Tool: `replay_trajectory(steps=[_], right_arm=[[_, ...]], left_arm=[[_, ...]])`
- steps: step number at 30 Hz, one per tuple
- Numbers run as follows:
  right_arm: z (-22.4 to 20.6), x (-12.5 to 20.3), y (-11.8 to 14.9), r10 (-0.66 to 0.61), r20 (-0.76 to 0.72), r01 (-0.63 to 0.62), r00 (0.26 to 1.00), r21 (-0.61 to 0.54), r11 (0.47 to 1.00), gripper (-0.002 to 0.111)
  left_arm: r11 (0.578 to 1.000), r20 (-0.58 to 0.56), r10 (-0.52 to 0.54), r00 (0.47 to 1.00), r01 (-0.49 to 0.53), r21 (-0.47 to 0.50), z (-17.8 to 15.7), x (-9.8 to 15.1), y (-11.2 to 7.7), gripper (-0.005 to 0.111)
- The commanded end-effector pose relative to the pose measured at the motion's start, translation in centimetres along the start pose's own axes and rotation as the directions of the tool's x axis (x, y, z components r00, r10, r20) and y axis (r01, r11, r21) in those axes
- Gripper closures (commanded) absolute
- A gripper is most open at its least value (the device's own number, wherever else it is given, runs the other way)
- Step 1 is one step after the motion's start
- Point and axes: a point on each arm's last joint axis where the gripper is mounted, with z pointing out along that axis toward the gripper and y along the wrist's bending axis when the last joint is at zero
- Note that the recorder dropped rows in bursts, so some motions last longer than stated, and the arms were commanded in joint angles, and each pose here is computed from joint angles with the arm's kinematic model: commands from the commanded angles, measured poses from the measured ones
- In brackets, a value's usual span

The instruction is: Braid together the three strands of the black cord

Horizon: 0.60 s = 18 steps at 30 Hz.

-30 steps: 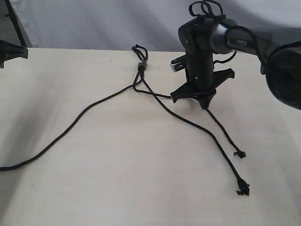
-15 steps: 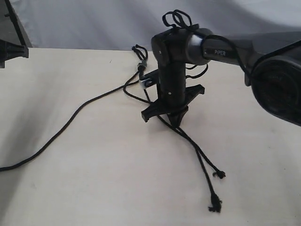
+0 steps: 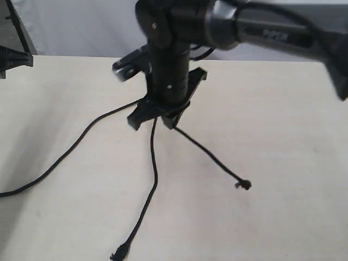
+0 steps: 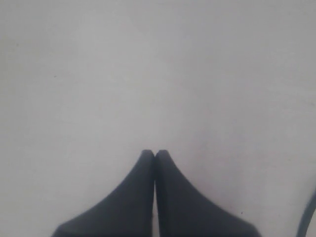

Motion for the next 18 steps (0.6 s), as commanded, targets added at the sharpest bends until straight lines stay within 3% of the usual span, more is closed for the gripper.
replay_trajectory(steps=[1,10,18], right_arm=[[-3.0,1.3,-5.5,0.111,0.060,-0.114,0.992,0.056,0.992,0.109],[-1.6,5.6,-16.2,0.394,0.015,-0.394,0.919,0.093,0.914,0.109],[3.9,8.3,-20.2,0.550,-0.117,-0.539,0.827,0.112,0.835,0.109]], left_arm=[[1.000,0.003,-0.012,1.000,0.012,0.005,-0.2,0.1,0.1,0.107],[1.000,0.003,-0.012,1.000,0.012,0.005,-0.2,0.1,0.1,0.107],[1.000,0.002,-0.019,1.000,0.019,0.008,-0.2,0.1,0.0,0.107]])
